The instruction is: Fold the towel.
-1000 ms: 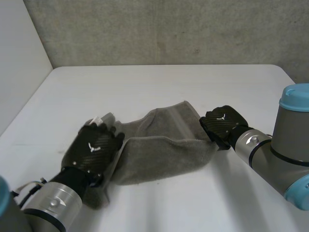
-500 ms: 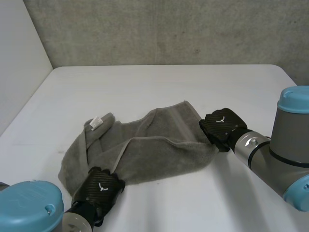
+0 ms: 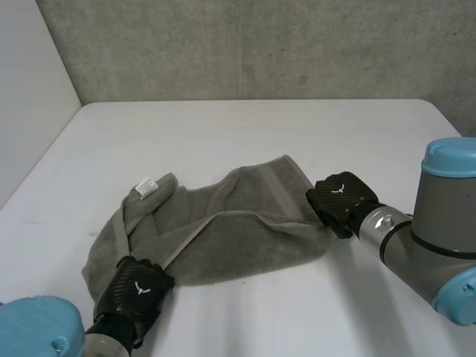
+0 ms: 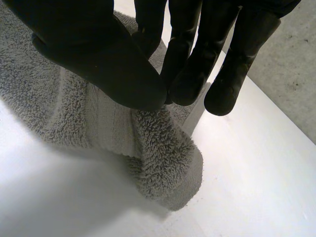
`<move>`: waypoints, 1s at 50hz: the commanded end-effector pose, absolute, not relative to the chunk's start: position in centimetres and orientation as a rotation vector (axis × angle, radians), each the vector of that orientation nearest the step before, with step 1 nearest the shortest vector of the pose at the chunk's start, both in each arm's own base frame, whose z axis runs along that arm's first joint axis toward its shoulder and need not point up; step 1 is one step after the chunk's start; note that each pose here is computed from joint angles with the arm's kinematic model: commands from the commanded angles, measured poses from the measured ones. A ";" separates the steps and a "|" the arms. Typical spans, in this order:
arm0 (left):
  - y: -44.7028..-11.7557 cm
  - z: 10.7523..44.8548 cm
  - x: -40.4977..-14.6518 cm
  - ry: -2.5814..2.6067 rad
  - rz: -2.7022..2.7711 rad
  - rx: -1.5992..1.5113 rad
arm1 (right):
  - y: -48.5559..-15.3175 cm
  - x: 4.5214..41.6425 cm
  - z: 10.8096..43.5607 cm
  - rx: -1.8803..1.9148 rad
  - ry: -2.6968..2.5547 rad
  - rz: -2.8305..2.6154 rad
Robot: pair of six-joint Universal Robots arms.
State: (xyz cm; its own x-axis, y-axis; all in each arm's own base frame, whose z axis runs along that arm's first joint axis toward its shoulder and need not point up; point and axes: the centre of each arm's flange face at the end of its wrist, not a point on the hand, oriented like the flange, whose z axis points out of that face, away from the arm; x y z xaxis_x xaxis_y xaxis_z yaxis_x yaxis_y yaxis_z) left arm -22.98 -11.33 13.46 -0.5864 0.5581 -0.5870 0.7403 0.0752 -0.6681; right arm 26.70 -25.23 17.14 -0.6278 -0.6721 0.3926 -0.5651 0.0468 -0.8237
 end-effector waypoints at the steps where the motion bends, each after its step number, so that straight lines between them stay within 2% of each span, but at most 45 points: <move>1: -11.8 14.0 -22.2 2.094 -1.532 1.319 | -25.2 26.7 17.0 -1.307 2.198 -1.646; 14: -15.3 13.2 -19.3 2.027 -1.455 1.170 | -25.3 26.8 16.7 -1.310 2.203 -1.636; 23: -15.4 13.0 -19.7 2.046 -1.486 1.218 | -25.3 26.8 16.7 -1.311 2.205 -1.634; 29: -16.3 14.3 -20.5 1.976 -1.625 1.177 | -25.4 26.8 16.9 -1.309 2.200 -1.642; 31: -16.9 16.6 -20.9 1.886 -1.761 1.110 | -25.7 26.8 17.4 -1.301 2.195 -1.666; 32: -16.9 16.7 -20.9 1.886 -1.761 1.109 | -25.7 26.8 17.4 -1.301 2.195 -1.666; 34: -17.4 20.1 -21.0 1.781 -1.917 1.009 | -26.1 26.5 18.2 -1.285 2.208 -1.696; 37: -17.6 21.7 -21.1 1.740 -1.982 0.963 | -26.2 26.4 18.7 -1.280 2.223 -1.697; 39: -17.9 24.7 -21.3 1.682 -2.106 0.867 | -25.6 26.1 20.5 -1.289 2.237 -1.685; 40: -17.9 24.7 -21.3 1.682 -2.106 0.867 | -25.6 26.1 20.6 -1.289 2.237 -1.685; 42: -18.2 27.5 -21.3 1.648 -2.211 0.781 | -24.9 25.7 23.1 -1.293 2.243 -1.676; 45: -18.2 28.3 -21.3 1.656 -2.233 0.759 | -24.5 25.5 24.3 -1.294 2.246 -1.670; 47: -18.8 29.7 -20.9 1.687 -2.243 0.710 | -23.9 24.8 27.0 -1.290 2.248 -1.685; 48: -18.8 29.7 -20.9 1.687 -2.243 0.710 | -23.9 24.8 27.0 -1.290 2.248 -1.685; 50: -20.1 30.7 -19.8 1.749 -2.238 0.610 | -23.4 23.7 29.8 -1.297 2.239 -1.759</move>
State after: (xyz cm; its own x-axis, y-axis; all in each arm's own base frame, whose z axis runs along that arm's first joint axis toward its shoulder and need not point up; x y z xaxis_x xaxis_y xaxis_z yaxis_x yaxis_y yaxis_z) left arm -21.19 -18.33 28.01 -0.8238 0.0977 -0.5583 0.5089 -0.3060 -0.8046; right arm 25.43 -24.70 24.37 -0.6490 -0.6373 0.4154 -0.5778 0.0577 -0.8141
